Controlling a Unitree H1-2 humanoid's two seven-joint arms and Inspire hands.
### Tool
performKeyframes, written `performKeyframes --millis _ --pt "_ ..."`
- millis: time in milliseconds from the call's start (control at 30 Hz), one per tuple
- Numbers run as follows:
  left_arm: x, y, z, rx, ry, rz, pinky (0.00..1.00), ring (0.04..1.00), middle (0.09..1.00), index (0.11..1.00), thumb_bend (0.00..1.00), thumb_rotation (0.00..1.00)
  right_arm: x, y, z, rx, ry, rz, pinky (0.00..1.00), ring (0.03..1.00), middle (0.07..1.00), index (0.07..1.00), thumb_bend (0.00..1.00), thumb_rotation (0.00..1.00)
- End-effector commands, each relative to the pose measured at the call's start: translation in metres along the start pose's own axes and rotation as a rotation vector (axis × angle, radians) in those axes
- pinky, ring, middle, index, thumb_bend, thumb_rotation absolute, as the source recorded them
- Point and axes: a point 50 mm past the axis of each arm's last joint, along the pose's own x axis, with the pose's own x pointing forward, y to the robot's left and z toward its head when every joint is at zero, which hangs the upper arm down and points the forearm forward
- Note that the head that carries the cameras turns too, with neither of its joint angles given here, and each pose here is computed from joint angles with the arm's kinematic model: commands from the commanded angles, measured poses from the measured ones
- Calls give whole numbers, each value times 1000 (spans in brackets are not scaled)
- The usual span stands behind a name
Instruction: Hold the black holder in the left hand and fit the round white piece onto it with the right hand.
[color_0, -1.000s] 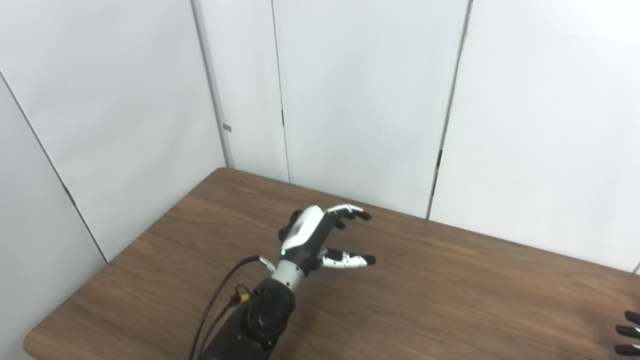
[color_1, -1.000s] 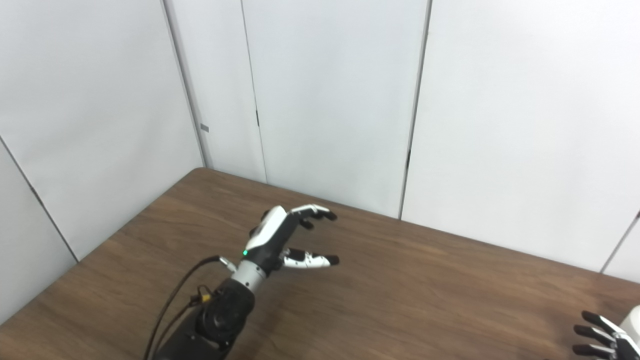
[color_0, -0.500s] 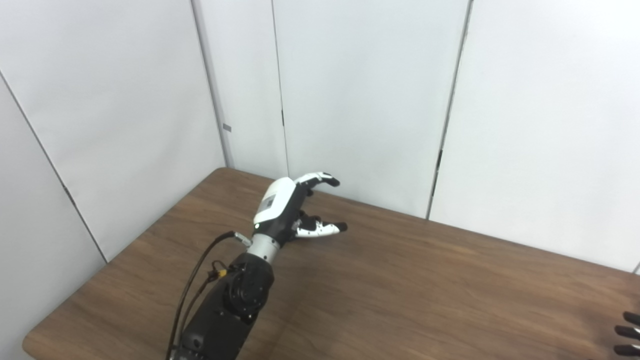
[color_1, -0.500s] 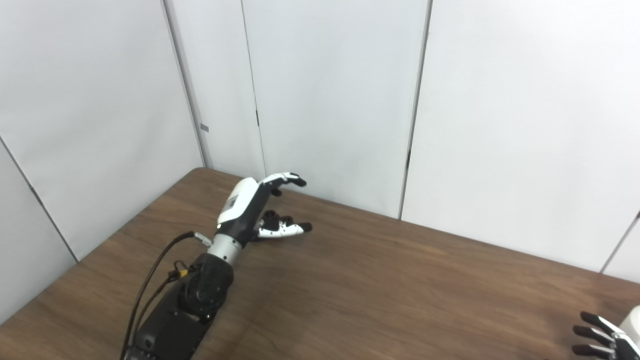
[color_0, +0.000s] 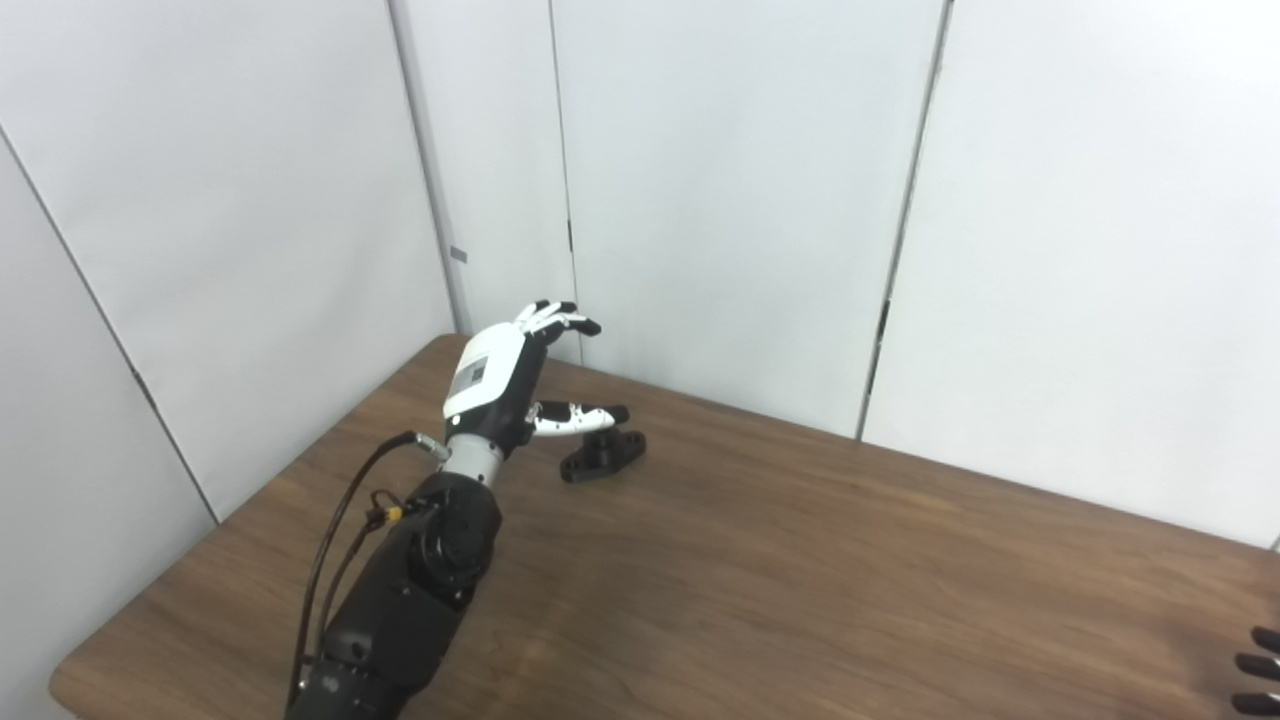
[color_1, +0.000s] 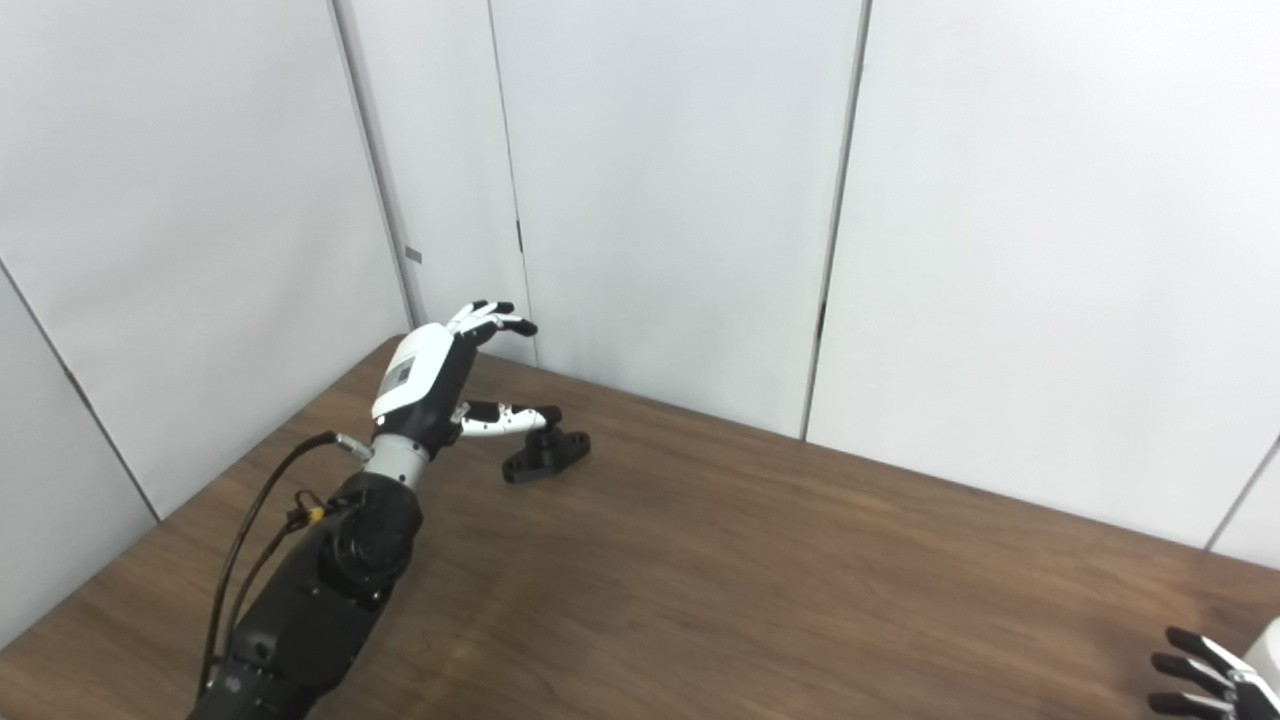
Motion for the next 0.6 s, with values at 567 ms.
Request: performKeyframes --millis 567 --pt "26 30 -8 230 100 -87 975 1000 998 704 1000 455 15 -18 15 -14 -67 -32 484 596 702 764 508 96"
